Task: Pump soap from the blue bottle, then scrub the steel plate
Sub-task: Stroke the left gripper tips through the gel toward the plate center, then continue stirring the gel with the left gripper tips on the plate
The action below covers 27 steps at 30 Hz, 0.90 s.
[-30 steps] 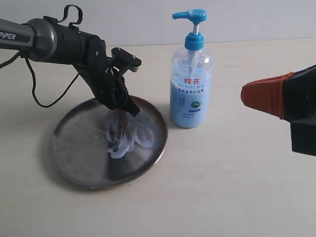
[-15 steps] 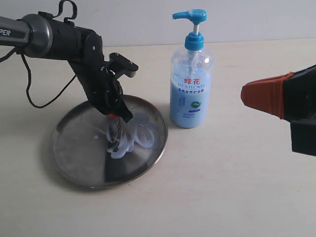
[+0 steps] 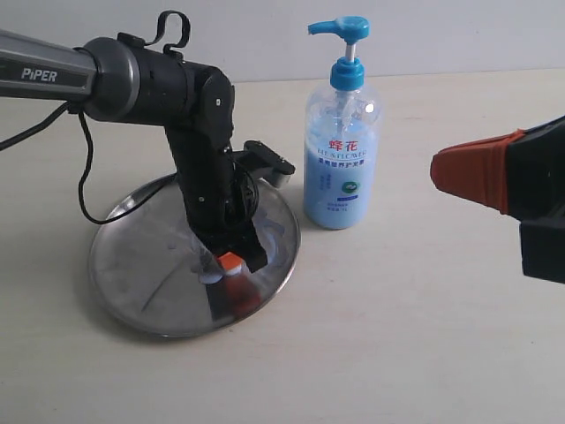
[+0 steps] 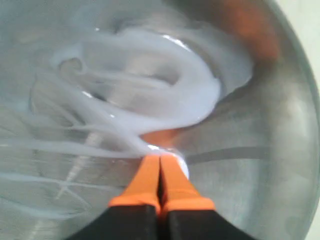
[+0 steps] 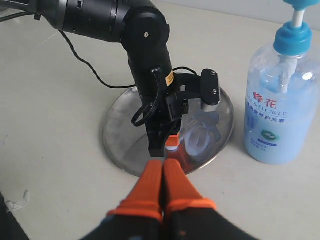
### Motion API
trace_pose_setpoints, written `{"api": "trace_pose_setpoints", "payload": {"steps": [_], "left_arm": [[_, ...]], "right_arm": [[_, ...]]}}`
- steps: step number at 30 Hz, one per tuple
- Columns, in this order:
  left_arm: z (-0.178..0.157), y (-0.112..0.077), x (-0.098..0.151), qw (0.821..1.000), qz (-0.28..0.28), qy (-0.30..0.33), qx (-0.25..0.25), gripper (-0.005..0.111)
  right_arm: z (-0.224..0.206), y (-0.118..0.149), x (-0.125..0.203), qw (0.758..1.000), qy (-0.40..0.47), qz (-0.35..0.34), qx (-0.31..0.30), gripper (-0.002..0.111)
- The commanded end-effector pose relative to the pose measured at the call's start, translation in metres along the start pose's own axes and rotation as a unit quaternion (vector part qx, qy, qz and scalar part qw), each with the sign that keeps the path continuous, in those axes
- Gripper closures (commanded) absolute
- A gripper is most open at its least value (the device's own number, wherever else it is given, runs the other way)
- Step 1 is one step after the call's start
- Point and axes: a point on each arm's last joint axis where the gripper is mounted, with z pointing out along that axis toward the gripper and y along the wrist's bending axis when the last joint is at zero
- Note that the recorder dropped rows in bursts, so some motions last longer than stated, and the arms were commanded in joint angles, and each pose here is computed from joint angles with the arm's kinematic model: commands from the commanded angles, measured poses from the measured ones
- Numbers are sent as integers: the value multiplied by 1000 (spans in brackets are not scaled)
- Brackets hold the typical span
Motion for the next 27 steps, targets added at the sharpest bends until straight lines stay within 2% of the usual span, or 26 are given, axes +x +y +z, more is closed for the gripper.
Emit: {"api": "trace_pose_setpoints", "payload": {"steps": [1,5,17,27], "left_arm": [[6,-1,1,1000,-21,-2,-2,107],[5,5,-3,999,-34,-30,-17,107],[-2,45,-9,985,-82,-133,-78,107],[4,78,-4,974,-110,-167,-103,107]], "right_arm": [[0,-1,0,1000,-2,-4,2,108],[0,-1,0,1000,-2,-4,2,108],[0,-1,0,1000,-3,-4,3,108],[0,-1,0,1000,-7,-3,4,108]]}}
